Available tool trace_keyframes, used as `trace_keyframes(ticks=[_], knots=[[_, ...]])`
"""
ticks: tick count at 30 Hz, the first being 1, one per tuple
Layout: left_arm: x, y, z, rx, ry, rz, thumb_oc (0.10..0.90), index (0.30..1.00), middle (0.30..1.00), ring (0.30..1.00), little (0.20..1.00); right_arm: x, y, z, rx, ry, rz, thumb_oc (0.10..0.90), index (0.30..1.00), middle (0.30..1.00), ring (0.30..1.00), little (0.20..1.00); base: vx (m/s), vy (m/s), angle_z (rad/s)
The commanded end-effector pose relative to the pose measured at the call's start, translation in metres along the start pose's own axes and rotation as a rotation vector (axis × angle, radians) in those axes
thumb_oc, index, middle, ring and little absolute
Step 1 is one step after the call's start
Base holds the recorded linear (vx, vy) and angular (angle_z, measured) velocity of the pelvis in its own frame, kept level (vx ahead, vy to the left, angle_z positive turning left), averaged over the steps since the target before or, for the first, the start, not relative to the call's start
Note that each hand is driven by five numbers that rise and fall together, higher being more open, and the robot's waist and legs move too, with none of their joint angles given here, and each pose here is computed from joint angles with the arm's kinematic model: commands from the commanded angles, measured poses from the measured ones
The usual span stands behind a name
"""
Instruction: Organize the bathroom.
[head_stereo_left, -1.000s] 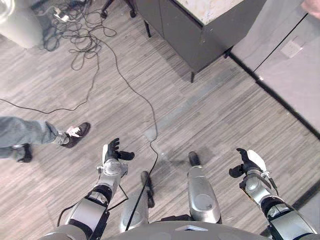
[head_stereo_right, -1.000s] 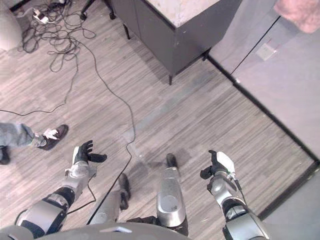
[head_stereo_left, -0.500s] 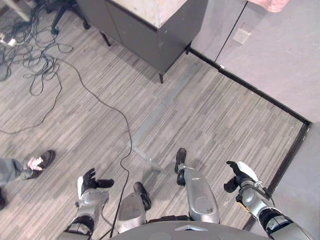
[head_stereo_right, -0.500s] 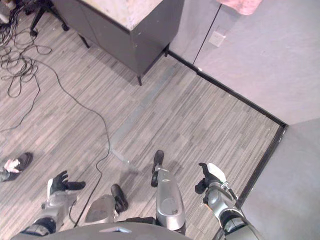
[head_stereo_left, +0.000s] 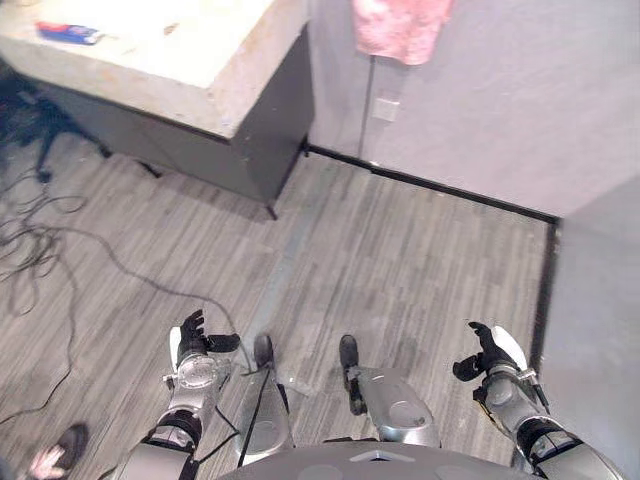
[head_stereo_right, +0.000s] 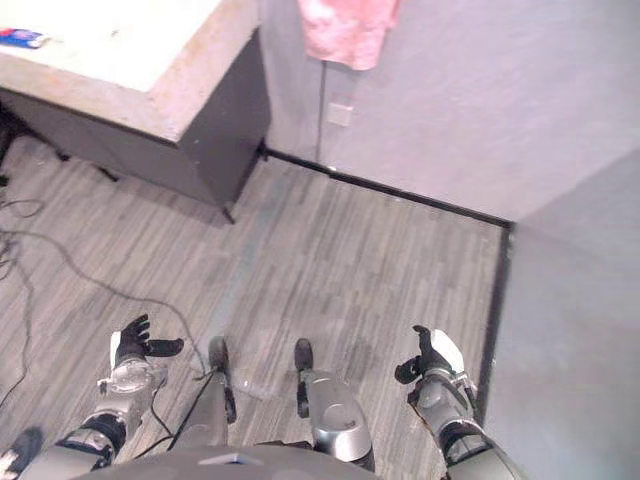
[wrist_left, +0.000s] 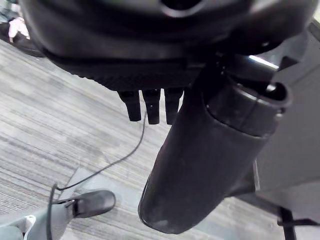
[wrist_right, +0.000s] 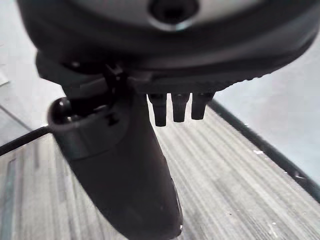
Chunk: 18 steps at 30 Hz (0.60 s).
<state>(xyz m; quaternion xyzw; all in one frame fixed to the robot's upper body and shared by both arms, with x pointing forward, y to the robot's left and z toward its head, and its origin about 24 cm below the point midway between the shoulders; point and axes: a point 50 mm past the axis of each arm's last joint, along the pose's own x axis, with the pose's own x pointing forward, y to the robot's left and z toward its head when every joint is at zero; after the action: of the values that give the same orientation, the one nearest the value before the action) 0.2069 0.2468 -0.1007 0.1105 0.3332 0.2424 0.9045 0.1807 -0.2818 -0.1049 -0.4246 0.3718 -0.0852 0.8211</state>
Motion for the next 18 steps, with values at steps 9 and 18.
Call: trace_keyframes(ticks=[9, 18], knots=[[0.007, 0.055, -0.002, -0.006, -0.014, 0.191, 0.8, 0.9, 0.9, 0.9, 0.9, 0.001, -0.018, 0.0, 0.059, -0.002, -0.095, 0.8, 0.9, 0.9, 0.9, 0.9, 0.1, 0.335, -0.58], [-0.006, 0.082, -0.038, -0.011, 0.095, 0.295, 0.8, 0.9, 0.9, 0.9, 0.9, -0.002, -0.006, 0.004, 0.017, -0.036, -0.018, 0.8, 0.9, 0.9, 0.9, 0.9, 0.07, 0.124, -1.04]])
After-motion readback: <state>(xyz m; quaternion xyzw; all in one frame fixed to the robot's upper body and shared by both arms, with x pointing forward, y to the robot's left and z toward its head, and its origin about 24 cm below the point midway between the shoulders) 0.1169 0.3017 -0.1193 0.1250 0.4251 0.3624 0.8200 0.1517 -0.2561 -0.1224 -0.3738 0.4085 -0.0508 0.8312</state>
